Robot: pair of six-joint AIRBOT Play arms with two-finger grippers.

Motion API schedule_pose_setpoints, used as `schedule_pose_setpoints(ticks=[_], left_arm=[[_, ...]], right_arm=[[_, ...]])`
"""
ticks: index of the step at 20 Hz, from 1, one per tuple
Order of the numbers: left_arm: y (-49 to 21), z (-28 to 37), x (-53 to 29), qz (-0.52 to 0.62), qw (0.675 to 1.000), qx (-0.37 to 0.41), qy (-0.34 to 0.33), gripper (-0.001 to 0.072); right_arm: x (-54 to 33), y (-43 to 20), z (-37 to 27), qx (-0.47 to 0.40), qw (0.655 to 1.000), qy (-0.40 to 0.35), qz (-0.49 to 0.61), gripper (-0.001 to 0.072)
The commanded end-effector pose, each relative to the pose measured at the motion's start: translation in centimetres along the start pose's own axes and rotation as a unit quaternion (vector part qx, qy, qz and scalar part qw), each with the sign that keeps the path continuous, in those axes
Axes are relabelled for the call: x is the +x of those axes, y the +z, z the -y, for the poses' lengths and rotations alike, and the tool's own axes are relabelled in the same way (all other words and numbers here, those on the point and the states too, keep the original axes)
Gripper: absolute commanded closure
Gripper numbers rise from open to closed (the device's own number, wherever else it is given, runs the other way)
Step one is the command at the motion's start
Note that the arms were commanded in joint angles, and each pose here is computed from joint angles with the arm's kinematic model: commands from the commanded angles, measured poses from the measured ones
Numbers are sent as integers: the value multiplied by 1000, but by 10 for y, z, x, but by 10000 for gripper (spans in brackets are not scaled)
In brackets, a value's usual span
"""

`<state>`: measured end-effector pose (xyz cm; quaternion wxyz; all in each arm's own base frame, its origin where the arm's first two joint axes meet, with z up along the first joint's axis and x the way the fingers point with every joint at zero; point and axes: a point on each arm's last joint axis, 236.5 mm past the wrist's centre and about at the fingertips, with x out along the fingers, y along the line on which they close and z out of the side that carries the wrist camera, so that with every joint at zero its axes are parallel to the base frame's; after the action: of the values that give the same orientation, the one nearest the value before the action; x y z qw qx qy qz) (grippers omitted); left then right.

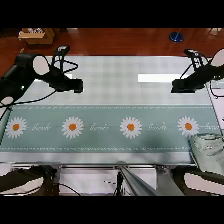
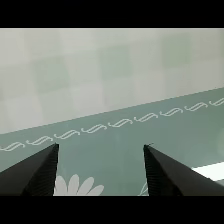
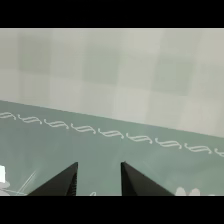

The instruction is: Fold the shirts.

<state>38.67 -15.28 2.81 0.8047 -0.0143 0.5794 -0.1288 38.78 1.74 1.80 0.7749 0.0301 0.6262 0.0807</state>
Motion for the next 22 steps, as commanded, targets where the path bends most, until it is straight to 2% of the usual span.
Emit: schedule_pose_setpoints(ticks=[1, 5, 13, 22], left_arm=[[4, 6, -2, 2, 1000, -11, -10, 105], [2, 5, 4, -5, 1000, -12, -9, 105], [2, 4, 6, -7, 1000, -12, -9, 105], [2, 4, 6, -7, 1000, -12, -8, 105]], right_arm=[[-10, 15, -2, -6, 999, -17, 42, 372], [-29, 37, -13, 10, 993, -25, 118, 372], [3, -10, -3, 13, 999, -39, 34, 372], [4, -12, -2, 13, 999, -39, 32, 372]])
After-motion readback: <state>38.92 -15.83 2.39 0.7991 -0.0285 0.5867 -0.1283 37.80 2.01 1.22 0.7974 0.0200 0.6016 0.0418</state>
